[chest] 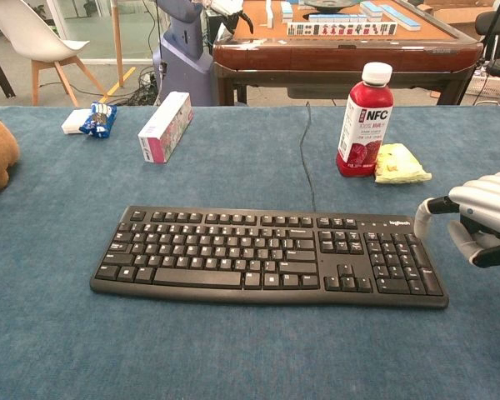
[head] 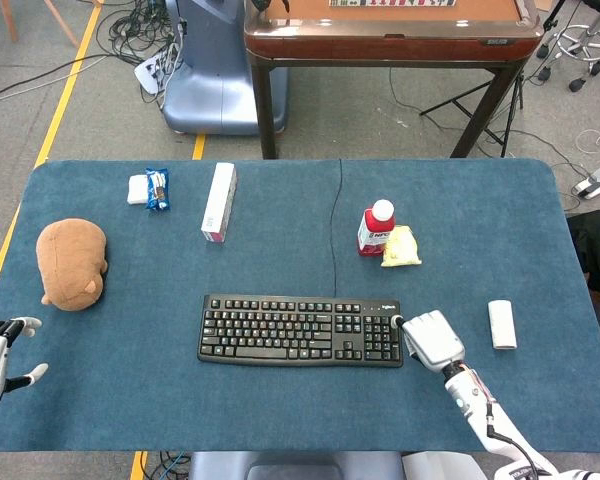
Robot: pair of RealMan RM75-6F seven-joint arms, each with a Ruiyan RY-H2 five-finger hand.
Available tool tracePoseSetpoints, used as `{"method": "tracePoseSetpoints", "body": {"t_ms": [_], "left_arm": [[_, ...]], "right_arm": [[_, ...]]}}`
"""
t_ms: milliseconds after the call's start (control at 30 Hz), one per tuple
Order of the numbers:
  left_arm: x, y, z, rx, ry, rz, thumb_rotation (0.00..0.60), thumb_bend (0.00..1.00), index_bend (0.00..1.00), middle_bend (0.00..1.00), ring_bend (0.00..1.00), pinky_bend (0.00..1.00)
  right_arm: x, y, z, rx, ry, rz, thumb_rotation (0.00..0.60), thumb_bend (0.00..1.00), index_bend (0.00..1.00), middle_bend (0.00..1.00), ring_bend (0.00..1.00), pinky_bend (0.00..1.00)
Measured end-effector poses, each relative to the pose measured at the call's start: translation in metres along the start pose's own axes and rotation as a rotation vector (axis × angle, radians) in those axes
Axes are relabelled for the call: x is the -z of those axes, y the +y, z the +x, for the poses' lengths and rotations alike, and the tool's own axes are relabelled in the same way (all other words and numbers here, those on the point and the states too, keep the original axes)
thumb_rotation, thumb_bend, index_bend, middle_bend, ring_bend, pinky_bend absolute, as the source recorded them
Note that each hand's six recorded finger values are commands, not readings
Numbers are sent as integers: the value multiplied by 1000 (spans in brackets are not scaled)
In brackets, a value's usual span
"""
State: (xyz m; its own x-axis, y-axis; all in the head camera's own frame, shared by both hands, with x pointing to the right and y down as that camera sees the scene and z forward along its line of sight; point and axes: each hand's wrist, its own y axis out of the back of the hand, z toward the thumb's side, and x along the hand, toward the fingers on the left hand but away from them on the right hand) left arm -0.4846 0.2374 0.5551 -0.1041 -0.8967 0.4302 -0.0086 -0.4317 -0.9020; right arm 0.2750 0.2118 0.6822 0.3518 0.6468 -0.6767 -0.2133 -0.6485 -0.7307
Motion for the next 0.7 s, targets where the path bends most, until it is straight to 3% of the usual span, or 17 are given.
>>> {"method": "tracePoseSetpoints", "body": {"t_ms": [700], "left_arm": [[4,2,1,12,21,-1,600,30,394,447,347,563]], "right_arm": [[-8,-12,-13,-21,16,3,600,962,378,1000,1000,1000]]}}
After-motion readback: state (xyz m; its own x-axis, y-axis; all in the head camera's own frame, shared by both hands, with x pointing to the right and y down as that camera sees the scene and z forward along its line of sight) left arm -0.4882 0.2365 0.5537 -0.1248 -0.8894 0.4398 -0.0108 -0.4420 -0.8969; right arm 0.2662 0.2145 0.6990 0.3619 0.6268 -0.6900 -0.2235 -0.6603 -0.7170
